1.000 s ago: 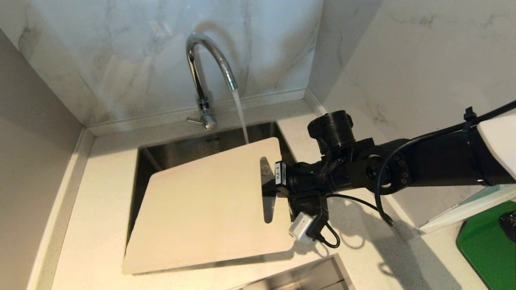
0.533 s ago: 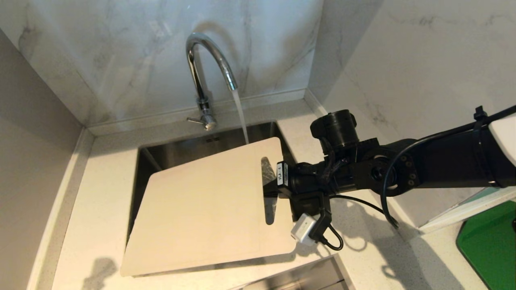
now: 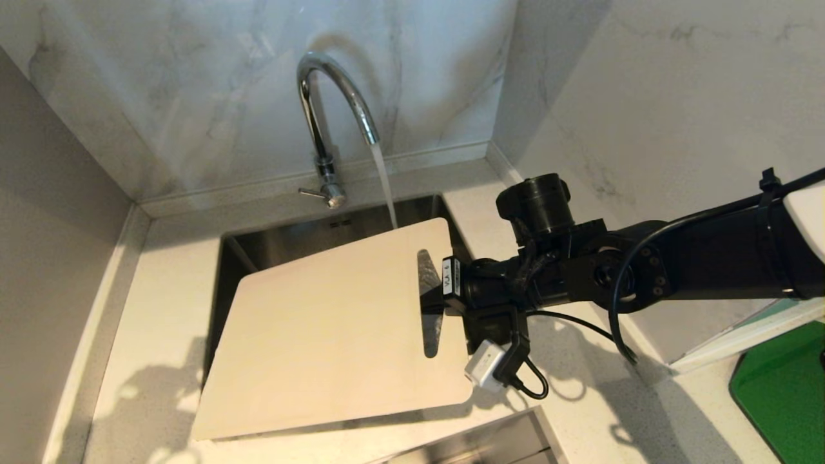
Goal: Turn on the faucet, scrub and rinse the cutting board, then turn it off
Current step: Put down the cutting board
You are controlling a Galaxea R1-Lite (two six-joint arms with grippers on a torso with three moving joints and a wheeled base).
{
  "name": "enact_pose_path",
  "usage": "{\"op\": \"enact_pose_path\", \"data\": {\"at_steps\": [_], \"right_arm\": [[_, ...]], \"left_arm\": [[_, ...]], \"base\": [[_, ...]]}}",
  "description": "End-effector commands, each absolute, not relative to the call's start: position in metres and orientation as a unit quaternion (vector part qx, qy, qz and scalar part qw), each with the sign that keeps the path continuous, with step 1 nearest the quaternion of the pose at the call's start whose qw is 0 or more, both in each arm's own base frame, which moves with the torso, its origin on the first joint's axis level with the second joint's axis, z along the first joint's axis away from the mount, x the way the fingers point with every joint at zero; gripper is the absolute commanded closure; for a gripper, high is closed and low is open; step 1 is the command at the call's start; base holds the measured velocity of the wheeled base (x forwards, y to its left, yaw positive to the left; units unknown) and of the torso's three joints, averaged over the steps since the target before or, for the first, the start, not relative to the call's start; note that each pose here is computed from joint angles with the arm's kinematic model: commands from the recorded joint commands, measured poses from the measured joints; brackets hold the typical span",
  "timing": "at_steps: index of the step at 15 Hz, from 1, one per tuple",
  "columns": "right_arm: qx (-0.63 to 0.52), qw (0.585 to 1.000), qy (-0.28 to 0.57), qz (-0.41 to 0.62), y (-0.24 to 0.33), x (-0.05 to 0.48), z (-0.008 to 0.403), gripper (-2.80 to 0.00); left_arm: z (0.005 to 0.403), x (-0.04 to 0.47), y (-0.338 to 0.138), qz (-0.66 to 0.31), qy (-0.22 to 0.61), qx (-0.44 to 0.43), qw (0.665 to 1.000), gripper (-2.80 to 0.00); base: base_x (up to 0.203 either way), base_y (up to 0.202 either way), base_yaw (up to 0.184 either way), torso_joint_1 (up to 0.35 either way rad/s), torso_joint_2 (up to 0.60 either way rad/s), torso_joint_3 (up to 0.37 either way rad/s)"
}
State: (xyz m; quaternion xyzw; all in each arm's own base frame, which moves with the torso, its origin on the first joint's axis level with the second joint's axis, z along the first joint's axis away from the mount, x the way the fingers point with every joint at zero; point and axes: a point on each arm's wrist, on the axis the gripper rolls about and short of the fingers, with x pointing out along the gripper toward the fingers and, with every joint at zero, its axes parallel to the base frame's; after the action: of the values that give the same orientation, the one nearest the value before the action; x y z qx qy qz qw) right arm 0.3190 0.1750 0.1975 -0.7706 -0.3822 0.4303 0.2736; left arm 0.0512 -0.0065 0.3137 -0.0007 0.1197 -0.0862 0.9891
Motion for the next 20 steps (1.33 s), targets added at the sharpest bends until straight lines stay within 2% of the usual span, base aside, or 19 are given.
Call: {"op": "enact_pose_path", "data": {"at_steps": [1,6,8,14,18,20], "right_arm": [[-0.771,0.268,-0.385,0.431,0.176,0.321,0.195,0.00],[-0.771,0.269,-0.385,0.430,0.177,0.323,0.195,0.00],[-0.770,0.273,-0.383,0.431,0.177,0.323,0.195,0.00],[-0.770,0.274,-0.382,0.433,0.177,0.324,0.193,0.00],[-0.770,0.276,-0.382,0.431,0.178,0.325,0.195,0.00],[-0.770,0.276,-0.382,0.430,0.178,0.325,0.195,0.00]], "left_arm": [[0.317,0.073,-0.011,-0.086,0.144,0.005,0.986,0.00],[0.321,0.082,-0.021,-0.060,0.140,0.029,0.988,0.00],[0.321,0.083,-0.022,-0.048,0.140,0.003,0.989,0.00],[0.318,0.087,-0.029,-0.075,0.152,0.009,0.985,0.00],[0.309,0.100,-0.030,0.004,0.172,0.028,0.985,0.00],[0.309,0.100,-0.030,0.011,0.169,0.021,0.985,0.00]], "base": [[0.000,0.000,0.000,0.000,0.00,0.000],[0.000,0.000,0.000,0.000,0.00,0.000],[0.000,0.000,0.000,0.000,0.00,0.000],[0.000,0.000,0.000,0.000,0.00,0.000],[0.000,0.000,0.000,0.000,0.00,0.000],[0.000,0.000,0.000,0.000,0.00,0.000]]}}
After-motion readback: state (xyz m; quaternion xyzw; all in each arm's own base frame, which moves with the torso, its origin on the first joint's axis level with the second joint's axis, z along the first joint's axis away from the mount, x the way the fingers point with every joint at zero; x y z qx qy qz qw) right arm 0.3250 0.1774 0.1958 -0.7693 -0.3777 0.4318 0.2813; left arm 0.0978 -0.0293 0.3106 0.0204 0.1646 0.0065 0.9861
